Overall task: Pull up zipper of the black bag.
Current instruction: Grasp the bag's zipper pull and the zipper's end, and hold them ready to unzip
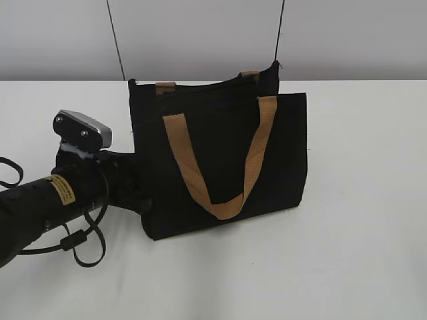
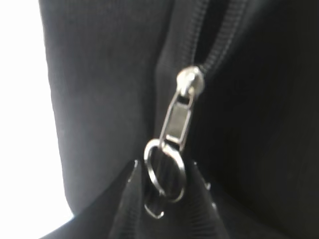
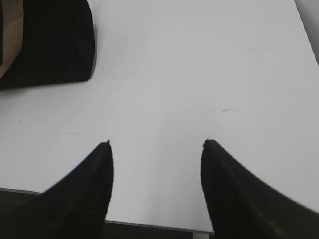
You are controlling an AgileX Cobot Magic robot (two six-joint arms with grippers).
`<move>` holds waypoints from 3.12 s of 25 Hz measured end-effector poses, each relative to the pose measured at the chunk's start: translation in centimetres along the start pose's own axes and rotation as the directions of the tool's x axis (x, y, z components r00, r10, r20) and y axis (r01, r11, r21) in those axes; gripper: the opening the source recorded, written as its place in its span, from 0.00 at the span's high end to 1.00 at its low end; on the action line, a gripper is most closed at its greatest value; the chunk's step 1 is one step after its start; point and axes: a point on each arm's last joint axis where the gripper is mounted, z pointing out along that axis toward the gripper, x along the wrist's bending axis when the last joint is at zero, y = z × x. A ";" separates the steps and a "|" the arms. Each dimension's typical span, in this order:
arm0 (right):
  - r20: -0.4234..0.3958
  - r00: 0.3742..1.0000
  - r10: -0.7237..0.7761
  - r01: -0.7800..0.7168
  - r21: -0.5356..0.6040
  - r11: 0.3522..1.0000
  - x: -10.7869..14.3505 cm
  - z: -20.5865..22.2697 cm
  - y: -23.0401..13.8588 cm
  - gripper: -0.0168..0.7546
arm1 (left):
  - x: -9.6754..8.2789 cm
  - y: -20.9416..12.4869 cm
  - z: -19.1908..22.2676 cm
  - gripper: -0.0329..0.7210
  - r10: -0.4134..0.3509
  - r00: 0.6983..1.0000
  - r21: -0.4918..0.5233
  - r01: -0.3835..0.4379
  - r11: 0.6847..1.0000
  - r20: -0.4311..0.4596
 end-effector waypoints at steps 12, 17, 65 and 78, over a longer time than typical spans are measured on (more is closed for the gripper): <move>0.000 1.000 0.000 0.000 0.000 1.000 0.0 0.0 0.0 0.41 | -0.1 -0.7 0.2 0.76 -0.003 1.000 0.037 0.003 0.999 0.004; 0.000 1.000 0.000 0.000 0.000 1.000 0.0 0.0 0.0 0.41 | 0.1 -0.3 0.0 0.94 -0.009 1.000 0.041 0.009 0.999 -0.012; -0.386 0.921 -0.047 0.127 0.185 0.974 2.4 7.3 5.3 0.41 | 1.3 12.1 -9.9 0.94 0.011 0.992 -0.175 -0.033 0.984 -0.128; -0.701 0.684 -0.201 0.285 0.003 0.959 7.7 17.6 10.8 0.41 | 1.2 11.9 -9.8 0.94 0.011 0.992 -0.159 -0.031 0.987 -0.126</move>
